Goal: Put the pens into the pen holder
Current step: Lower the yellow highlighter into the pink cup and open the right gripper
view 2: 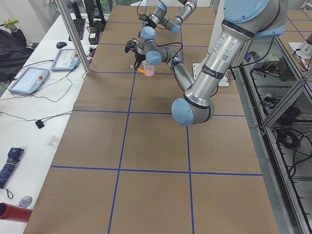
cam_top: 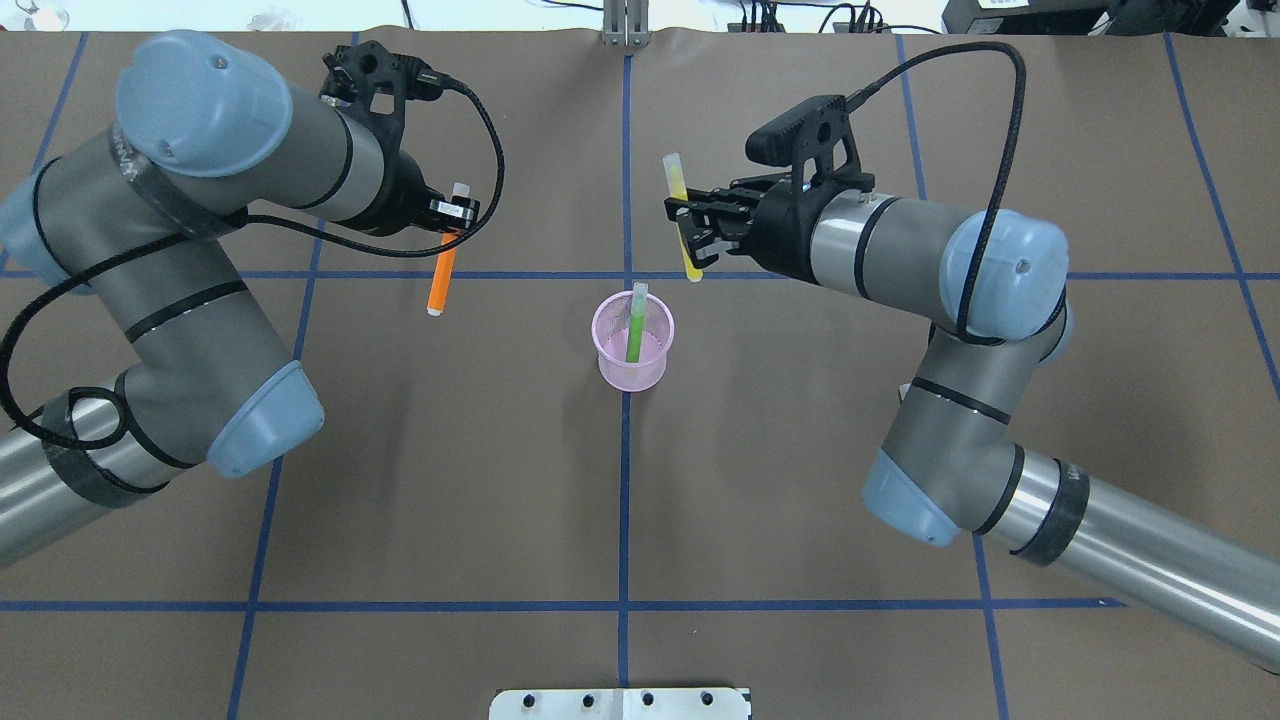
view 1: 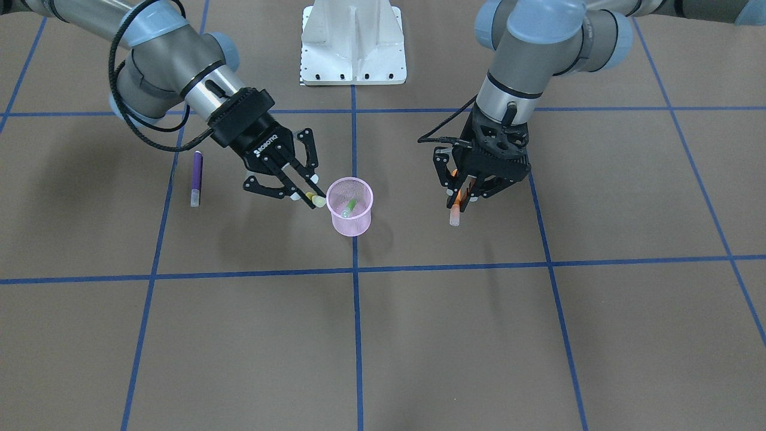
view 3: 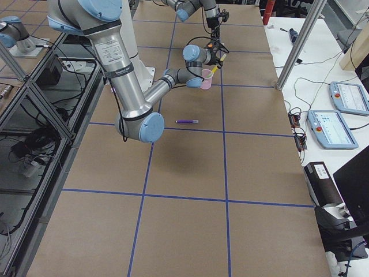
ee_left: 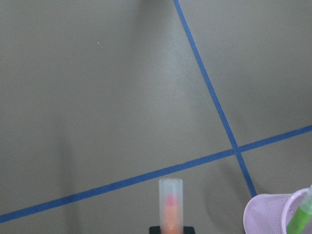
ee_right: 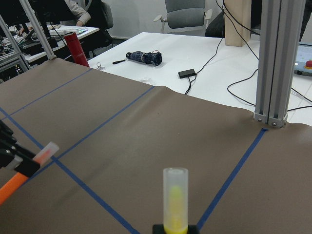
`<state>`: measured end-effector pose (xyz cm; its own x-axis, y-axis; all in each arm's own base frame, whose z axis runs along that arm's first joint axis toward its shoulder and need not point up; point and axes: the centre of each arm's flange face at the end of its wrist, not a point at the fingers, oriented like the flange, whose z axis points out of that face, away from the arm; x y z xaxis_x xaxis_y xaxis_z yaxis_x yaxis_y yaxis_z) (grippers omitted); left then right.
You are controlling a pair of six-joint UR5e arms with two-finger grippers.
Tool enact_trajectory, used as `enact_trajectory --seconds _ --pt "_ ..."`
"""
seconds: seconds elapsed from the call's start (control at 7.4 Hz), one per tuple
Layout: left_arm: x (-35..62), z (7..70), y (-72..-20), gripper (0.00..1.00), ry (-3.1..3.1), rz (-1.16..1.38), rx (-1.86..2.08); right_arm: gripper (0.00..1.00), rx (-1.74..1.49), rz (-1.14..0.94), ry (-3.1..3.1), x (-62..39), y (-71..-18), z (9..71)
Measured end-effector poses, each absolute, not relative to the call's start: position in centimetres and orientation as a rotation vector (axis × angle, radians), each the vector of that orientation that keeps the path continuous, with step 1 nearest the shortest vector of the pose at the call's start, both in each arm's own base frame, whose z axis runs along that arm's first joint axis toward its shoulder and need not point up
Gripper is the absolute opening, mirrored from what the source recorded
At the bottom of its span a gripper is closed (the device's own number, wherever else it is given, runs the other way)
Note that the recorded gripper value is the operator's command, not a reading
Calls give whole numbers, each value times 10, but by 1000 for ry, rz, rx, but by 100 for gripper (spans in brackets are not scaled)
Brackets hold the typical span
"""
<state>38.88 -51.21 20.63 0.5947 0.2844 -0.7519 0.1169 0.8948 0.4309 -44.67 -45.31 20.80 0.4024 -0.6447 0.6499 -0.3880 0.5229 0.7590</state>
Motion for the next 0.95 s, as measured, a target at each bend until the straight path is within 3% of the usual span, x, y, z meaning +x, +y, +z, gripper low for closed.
enact_trajectory --seconds 0.41,0.95 --pt "379 215 -519 0 922 101 478 0 1088 -194 -1214 -484 -425 195" --pt "380 219 -520 0 916 101 471 0 1064 -198 -1174 -521 -426 204"
